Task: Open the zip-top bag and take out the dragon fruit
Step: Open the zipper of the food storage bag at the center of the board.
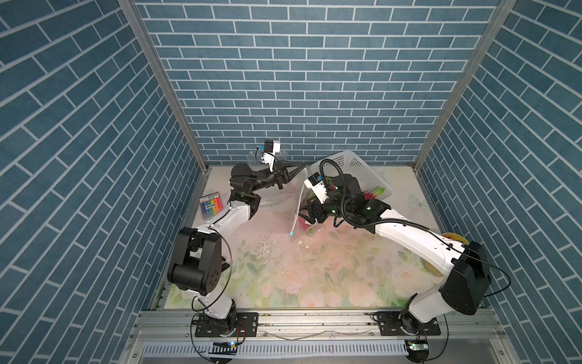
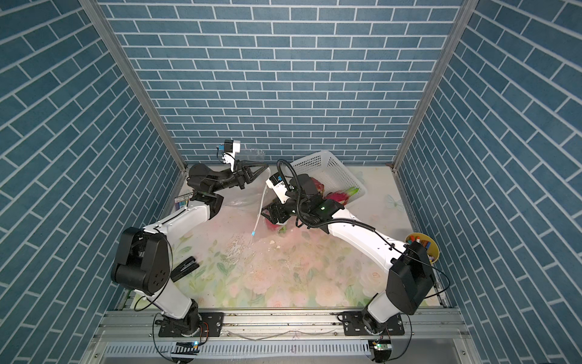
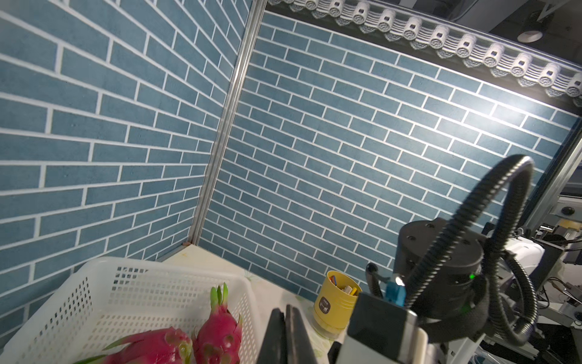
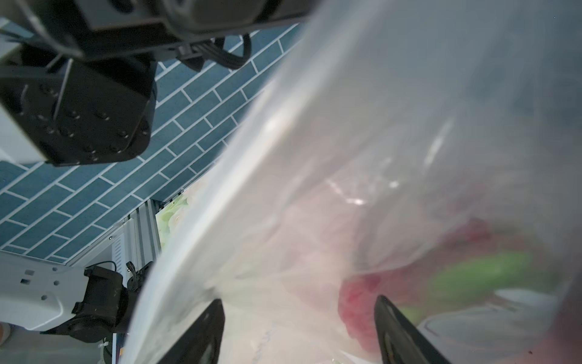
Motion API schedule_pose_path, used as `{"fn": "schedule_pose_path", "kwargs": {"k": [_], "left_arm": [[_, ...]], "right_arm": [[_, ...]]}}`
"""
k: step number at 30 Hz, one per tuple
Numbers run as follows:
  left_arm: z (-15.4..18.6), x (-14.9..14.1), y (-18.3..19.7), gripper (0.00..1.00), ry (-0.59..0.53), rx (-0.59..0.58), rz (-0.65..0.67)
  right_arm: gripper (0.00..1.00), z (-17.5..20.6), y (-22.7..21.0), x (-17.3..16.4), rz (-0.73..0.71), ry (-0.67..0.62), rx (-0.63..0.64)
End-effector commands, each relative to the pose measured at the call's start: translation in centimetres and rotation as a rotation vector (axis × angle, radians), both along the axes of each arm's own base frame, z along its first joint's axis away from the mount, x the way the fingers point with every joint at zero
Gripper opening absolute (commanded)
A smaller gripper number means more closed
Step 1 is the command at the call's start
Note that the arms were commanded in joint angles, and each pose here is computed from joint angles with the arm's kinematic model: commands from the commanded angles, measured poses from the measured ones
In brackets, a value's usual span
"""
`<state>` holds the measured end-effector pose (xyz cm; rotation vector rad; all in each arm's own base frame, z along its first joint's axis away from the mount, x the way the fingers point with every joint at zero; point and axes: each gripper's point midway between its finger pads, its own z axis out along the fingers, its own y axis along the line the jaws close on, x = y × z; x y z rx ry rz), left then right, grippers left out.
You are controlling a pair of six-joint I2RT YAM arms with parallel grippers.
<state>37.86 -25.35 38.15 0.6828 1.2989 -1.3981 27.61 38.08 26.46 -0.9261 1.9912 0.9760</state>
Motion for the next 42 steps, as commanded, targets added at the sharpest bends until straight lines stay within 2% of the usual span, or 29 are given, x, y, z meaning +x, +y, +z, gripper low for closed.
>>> {"fn": "schedule_pose_path", "kwargs": {"k": [1,2,6,12,16,17,19,25,31,35,36,39,40,42], "left_arm": [[0.3,-0.5,0.3,0.0,-0.002,-0.072,0.01],[0.3,-0.7,0.4,0.0,0.005,-0.091,-0.002],[0.1,-0.6,0.5,0.0,0.029,-0.123,-0.012],[-3.0,0.6,0.5,0.0,0.097,-0.103,0.021],[-4.5,0.8,0.8,0.0,0.132,-0.11,0.026],[-4.6,0.8,0.9,0.0,0.135,-0.115,0.028],[-5.0,0.9,1.1,0.0,0.143,-0.117,0.032],[-6.0,1.5,1.6,0.0,0.167,-0.12,0.046],[-7.5,2.3,2.5,0.0,0.206,-0.124,0.08],[-9.9,3.0,3.0,0.0,0.254,-0.112,0.119],[-10.5,3.0,3.1,0.0,0.269,-0.109,0.12],[-11.8,2.7,3.7,0.0,0.306,-0.132,0.114],[-12.0,2.6,3.8,0.0,0.314,-0.143,0.111],[-12.4,2.5,4.4,0.0,0.328,-0.16,0.117]], "right_arm": [[0.75,0.3,0.2,0.8,-0.045,0.005,0.036],[0.79,-0.1,0.1,1.2,-0.063,0.003,0.025],[0.79,-3.0,-0.5,3.9,-0.193,0.007,-0.06],[0.73,-6.9,-1.3,7.0,-0.36,0.038,-0.156],[0.69,-9.0,-1.4,7.7,-0.394,0.066,-0.2],[0.65,-9.5,-1.3,7.6,-0.388,0.075,-0.207],[0.51,-10.3,-1.3,7.7,-0.392,0.099,-0.222],[0.0,-11.6,-1.6,7.8,-0.392,0.165,-0.2],[0.0,-10.3,-2.9,7.4,-0.392,0.169,-0.173],[0.0,-9.4,-2.8,6.3,-0.347,0.169,-0.177],[0.11,-9.4,-2.6,6.0,-0.334,0.174,-0.176],[0.65,-10.0,-1.6,5.0,-0.308,0.18,-0.181],[0.75,-10.2,-1.2,4.8,-0.303,0.178,-0.186],[0.8,-10.6,-0.2,4.3,-0.288,0.176,-0.192]]}}
